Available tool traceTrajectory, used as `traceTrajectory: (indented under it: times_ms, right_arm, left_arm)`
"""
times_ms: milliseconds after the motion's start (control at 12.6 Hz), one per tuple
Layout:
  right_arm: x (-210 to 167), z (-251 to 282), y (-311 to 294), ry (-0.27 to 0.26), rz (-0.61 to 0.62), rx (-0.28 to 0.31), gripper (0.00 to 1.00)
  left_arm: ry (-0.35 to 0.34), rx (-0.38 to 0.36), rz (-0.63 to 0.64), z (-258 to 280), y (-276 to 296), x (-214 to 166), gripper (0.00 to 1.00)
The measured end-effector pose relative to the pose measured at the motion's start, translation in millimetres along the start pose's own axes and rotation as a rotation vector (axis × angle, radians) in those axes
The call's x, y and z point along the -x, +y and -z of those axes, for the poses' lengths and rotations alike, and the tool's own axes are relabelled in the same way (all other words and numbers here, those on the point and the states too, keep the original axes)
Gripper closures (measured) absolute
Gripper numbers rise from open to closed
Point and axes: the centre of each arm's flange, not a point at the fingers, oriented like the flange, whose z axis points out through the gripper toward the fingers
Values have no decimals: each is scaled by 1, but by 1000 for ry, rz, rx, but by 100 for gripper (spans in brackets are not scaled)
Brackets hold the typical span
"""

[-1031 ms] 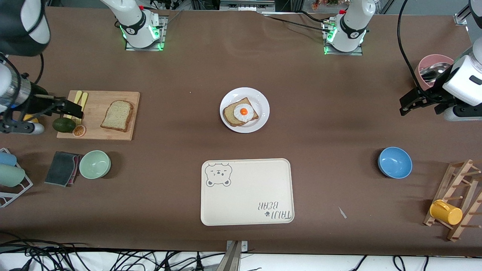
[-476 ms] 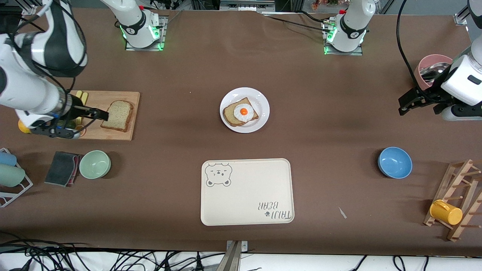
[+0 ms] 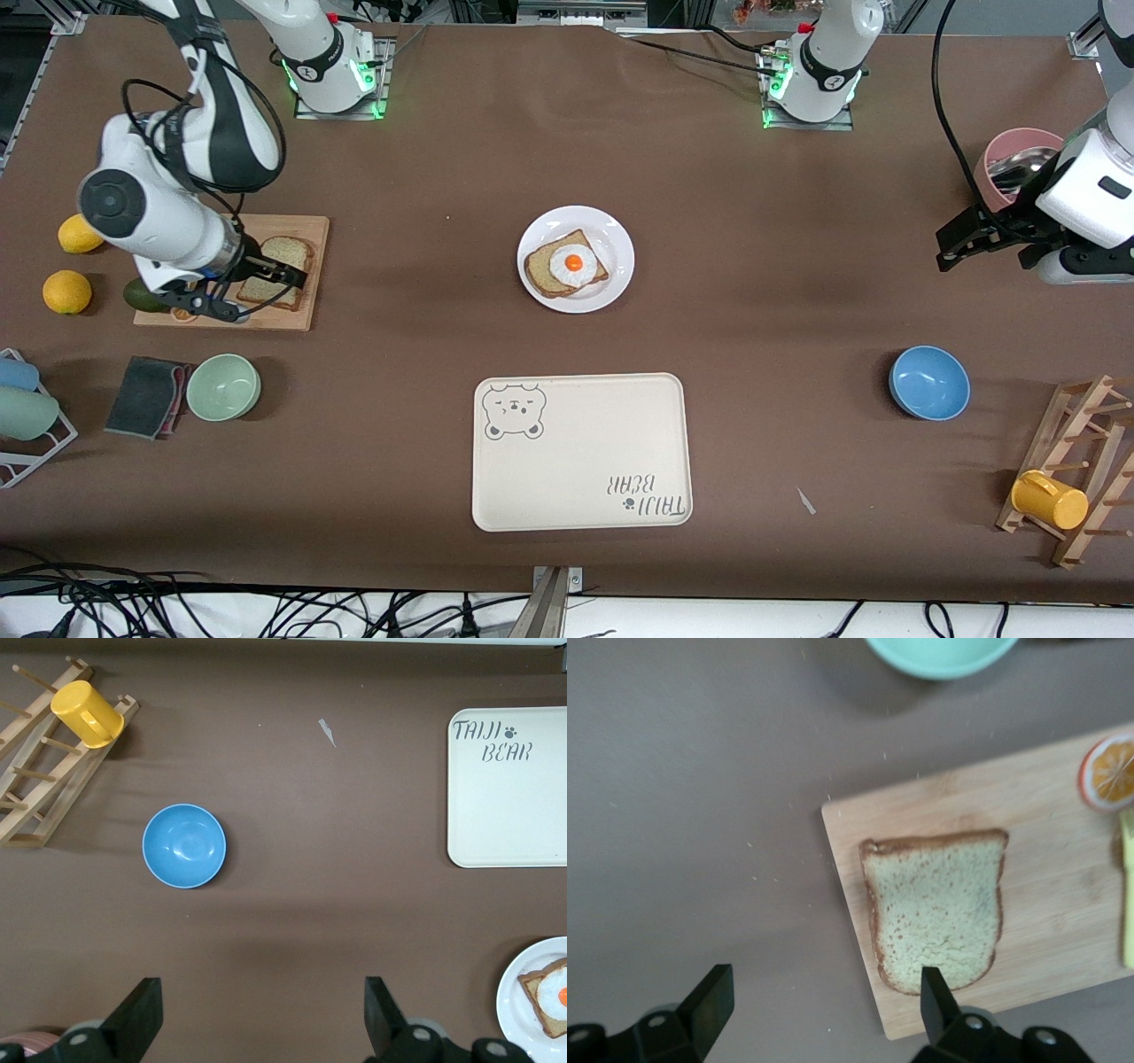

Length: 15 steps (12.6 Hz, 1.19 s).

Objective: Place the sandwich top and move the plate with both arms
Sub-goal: 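Reach the right gripper down to the bread slice on the cutting board, then close the right gripper on the bread slice edge and lift it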

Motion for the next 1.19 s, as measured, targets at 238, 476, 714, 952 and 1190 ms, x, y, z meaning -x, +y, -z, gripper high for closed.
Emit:
traceTrajectory:
  times_ms: [238,476,714,952,1190]
  right_arm:
    - [12,-37,-7,-10,-14,69,10]
    - [10,-72,-8,-7,-36,152,24]
    - [9,-93,-9,-22,-31,172,30]
    - [9,-96,-10,-24,-36,175,33]
    - [9,-102,-9,-34,-41,180,40]
  left_arm:
    - [0,0,-1,0,0,0,0]
    - [1,0,-1,0,1,0,0]
    - [1,1,-6,1,4,0,0]
    - [2,2,-8,1,5,1,0]
    - [2,2,-9,1,5,1,0]
